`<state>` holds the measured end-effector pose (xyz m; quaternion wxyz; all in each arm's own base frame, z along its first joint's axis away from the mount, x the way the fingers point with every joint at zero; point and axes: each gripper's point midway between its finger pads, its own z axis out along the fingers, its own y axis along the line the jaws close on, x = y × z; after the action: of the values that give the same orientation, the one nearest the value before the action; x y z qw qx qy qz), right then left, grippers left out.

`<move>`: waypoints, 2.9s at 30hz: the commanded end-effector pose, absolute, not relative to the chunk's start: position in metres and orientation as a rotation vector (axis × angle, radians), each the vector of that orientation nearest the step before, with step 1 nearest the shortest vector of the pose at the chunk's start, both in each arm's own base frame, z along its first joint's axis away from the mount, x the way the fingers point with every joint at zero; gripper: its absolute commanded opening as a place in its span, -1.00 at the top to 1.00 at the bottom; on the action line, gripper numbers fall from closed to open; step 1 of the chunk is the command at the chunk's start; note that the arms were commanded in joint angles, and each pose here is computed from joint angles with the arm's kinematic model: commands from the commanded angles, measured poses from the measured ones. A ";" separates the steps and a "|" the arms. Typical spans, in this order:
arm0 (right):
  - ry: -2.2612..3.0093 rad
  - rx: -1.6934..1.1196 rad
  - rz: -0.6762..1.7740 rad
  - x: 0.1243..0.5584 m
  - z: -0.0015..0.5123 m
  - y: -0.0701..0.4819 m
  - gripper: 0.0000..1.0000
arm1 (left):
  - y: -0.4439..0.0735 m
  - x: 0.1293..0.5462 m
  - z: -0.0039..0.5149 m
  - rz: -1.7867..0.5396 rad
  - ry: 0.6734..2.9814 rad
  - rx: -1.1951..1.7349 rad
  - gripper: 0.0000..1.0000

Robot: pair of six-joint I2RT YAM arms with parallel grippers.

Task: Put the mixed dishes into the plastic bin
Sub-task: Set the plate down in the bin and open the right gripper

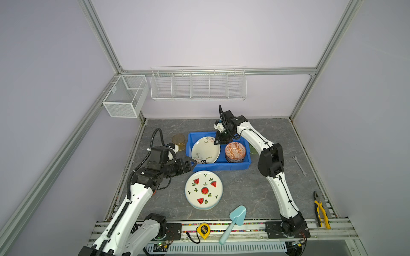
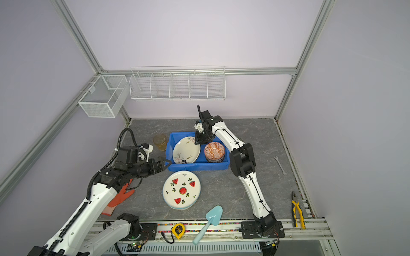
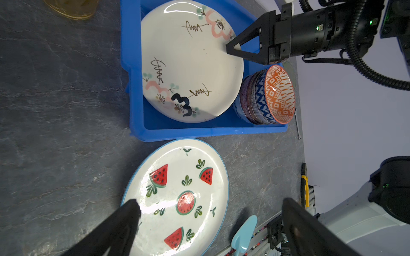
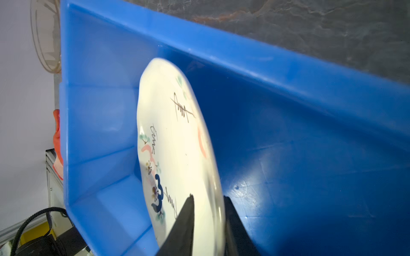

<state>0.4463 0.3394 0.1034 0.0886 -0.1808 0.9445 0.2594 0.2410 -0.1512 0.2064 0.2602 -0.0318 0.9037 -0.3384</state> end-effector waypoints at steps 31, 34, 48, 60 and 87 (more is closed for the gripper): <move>2.836 -0.590 0.778 0.452 0.067 0.340 0.43 | -0.151 0.241 0.192 -0.916 2.461 -0.074 -0.99; 2.842 -0.589 0.758 0.453 0.063 0.338 0.42 | -0.152 0.241 0.191 -0.921 2.462 -0.073 -0.99; 2.865 -0.578 0.709 0.453 0.049 0.328 0.32 | -0.153 0.240 0.181 -0.924 2.483 -0.083 -0.99; 2.775 -0.577 0.651 0.466 0.083 0.321 0.21 | -0.153 0.241 0.182 -0.926 2.483 -0.085 -0.99; 2.515 -0.564 0.612 0.421 0.242 0.294 0.11 | -0.136 0.218 0.199 -0.845 2.553 -0.169 -0.99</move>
<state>0.4405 0.2978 0.2137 0.2236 -0.1995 0.9278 0.2224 0.2249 -0.1444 0.1956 0.2349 -0.0486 0.9140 -0.3273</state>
